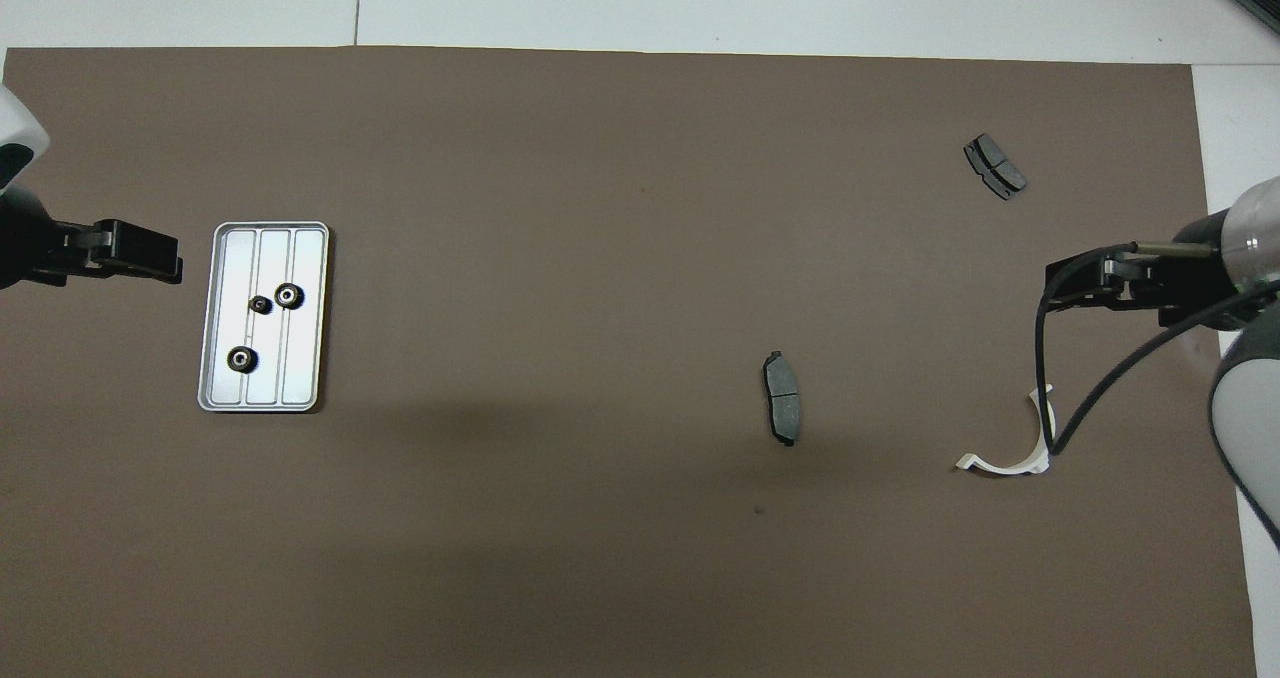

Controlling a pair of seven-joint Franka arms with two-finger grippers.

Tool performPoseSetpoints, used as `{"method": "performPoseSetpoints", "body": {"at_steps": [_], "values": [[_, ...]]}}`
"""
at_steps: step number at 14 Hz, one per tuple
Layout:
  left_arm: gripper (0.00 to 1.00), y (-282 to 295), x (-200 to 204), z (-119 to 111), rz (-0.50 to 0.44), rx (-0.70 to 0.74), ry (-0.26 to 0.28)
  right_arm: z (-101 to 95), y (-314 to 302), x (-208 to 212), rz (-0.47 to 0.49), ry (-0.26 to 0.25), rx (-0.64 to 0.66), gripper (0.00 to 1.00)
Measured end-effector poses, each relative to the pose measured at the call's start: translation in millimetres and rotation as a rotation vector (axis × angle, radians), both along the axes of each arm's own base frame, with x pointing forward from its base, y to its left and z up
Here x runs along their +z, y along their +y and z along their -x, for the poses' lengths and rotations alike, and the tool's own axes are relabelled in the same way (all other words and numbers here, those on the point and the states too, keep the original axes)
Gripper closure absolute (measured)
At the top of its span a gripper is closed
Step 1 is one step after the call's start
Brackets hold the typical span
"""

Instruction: Pick bearing gear from pile to tray

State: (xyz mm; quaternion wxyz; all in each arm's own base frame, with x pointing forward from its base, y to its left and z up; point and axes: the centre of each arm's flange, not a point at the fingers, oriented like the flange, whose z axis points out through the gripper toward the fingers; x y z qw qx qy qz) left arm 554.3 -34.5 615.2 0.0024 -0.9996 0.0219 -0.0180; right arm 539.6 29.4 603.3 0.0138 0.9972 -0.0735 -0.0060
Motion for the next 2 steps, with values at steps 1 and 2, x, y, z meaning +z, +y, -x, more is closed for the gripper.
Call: {"method": "performPoseSetpoints", "body": {"at_steps": [1,2], "values": [[0.0,-0.7,0.4,0.2,0.0,-0.001,0.0,0.0,0.0,0.0,0.0,0.0,0.0,0.0],[0.0,-1.9,0.4,0.3,0.001,-0.003,0.0,0.0,0.0,0.0,0.0,0.0,0.0,0.0]]}}
